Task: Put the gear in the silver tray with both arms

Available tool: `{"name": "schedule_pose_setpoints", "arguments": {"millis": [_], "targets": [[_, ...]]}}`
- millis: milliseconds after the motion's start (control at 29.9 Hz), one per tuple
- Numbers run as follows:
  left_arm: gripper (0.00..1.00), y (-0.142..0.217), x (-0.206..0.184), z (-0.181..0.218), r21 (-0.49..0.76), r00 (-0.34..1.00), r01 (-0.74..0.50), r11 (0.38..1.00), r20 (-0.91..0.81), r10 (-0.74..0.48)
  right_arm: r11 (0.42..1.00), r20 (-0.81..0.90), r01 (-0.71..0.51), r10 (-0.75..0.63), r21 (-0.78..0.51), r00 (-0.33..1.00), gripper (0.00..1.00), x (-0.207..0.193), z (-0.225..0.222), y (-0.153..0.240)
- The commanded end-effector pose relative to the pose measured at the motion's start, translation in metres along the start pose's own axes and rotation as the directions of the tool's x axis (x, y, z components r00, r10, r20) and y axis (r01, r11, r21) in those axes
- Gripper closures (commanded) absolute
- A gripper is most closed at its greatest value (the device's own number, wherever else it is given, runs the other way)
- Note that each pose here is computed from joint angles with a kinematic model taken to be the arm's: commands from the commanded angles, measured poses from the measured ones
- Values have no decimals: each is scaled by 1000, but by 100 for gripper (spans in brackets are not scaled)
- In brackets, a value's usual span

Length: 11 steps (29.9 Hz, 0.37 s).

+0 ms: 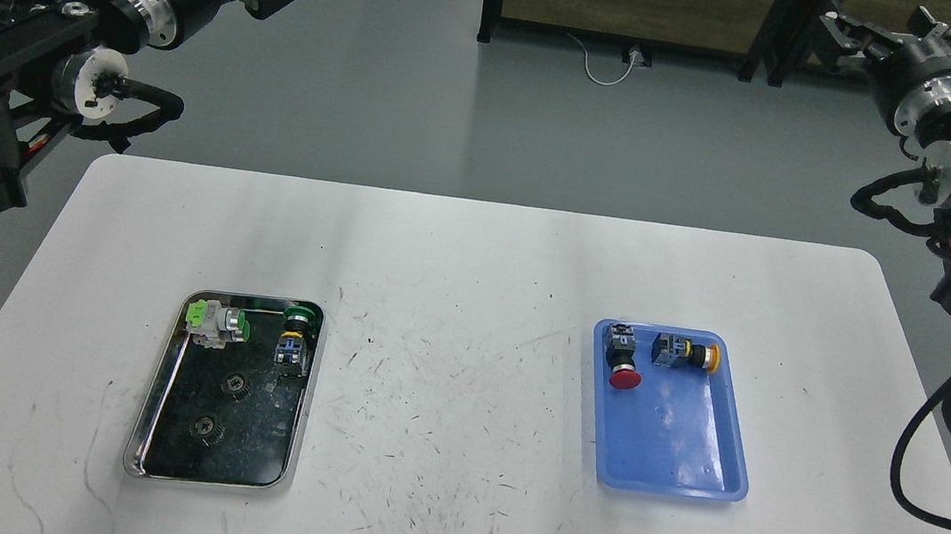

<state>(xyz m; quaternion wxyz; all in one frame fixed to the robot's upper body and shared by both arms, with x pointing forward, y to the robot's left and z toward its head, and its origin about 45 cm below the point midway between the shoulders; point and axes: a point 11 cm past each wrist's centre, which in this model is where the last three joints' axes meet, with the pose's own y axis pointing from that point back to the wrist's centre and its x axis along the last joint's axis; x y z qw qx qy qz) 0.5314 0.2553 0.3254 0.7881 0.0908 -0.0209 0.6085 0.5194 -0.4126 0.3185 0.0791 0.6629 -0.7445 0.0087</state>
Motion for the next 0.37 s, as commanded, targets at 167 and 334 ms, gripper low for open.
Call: {"name": "schedule_pose_setpoints", "arguments": {"millis": [167,334], "targets": [[2,3,8,-6,5,999,-53,999,-8,53,1000,-10,-20,21,19,1000,0,10,-6,3],[2,3,12,-4,-5,996,-80,997,-44,80,997,-33,7,-4,75,999,0,19,-29,10]]}}
